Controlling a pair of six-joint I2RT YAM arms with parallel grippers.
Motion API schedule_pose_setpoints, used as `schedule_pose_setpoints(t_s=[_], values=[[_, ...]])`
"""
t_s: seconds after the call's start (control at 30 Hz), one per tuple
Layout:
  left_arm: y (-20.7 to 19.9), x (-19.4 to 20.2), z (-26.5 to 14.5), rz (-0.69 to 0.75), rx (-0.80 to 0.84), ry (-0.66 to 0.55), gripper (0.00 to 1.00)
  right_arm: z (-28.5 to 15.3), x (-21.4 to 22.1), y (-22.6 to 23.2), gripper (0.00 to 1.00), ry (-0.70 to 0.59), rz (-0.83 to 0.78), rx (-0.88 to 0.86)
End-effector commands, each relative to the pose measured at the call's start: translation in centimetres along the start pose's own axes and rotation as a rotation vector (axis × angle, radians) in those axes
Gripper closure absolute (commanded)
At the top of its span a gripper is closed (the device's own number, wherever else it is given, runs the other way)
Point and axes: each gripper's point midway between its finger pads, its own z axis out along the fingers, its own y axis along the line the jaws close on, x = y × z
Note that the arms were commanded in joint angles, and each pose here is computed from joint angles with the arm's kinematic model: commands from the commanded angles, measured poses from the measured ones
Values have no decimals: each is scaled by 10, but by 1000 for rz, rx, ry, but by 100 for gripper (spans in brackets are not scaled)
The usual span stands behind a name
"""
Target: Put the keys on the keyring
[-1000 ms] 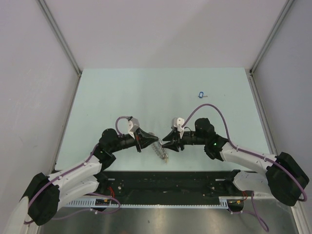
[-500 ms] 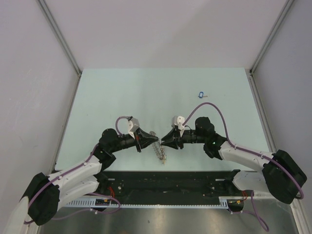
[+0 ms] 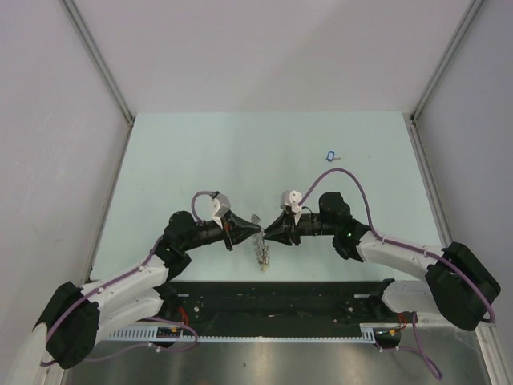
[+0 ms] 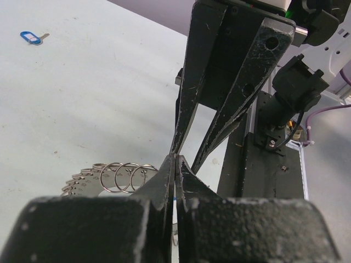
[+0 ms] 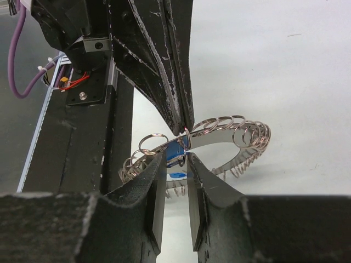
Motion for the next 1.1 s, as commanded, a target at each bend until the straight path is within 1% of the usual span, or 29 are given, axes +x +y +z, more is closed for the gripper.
schedule_pose_setpoints(t_s=[0.0,0.17,0.27,0.37,0.47,0.5,0.6,0.73,0.8,0.83,0.87,0.9,1.0,1.07], values=[[-12,-38,6,82,51,-100,100,4,-21,-3,75,-55,-40,-7],[-12,-37,6,80,54,-100,100,5,-18,-4,75,-52,-33,-11],[-13,-38,6,82,55,-105,100,6,-18,-3,78,-53,-30,-17],[-13,-38,6,80,53,-106,100,7,-19,-3,83,-53,-33,-18],[-13,-38,6,82,52,-106,100,7,-19,-2,94,-55,-36,-24],[-13,-38,6,83,54,-106,100,7,-20,-2,100,-56,-35,-24],[-12,-37,5,81,47,-104,100,6,-18,-2,100,-44,-36,-22],[-5,-42,-1,82,-18,-132,100,2,-18,-7,100,-25,-55,13],[-1,-36,-4,73,-51,-114,100,0,-19,-7,100,-13,-71,23],[0,-40,-7,78,-70,-125,100,-1,-19,-9,100,-7,-79,38],[4,-32,-8,59,-90,-95,99,-1,-20,-9,100,-2,-89,44],[5,-30,-10,57,-100,-85,97,-3,-19,-8,100,12,-103,46],[5,-22,-14,38,-113,-43,84,-2,-19,-8,100,42,-138,63],[5,-15,-17,20,-125,-11,78,-3,-15,-10,100,70,-145,79]])
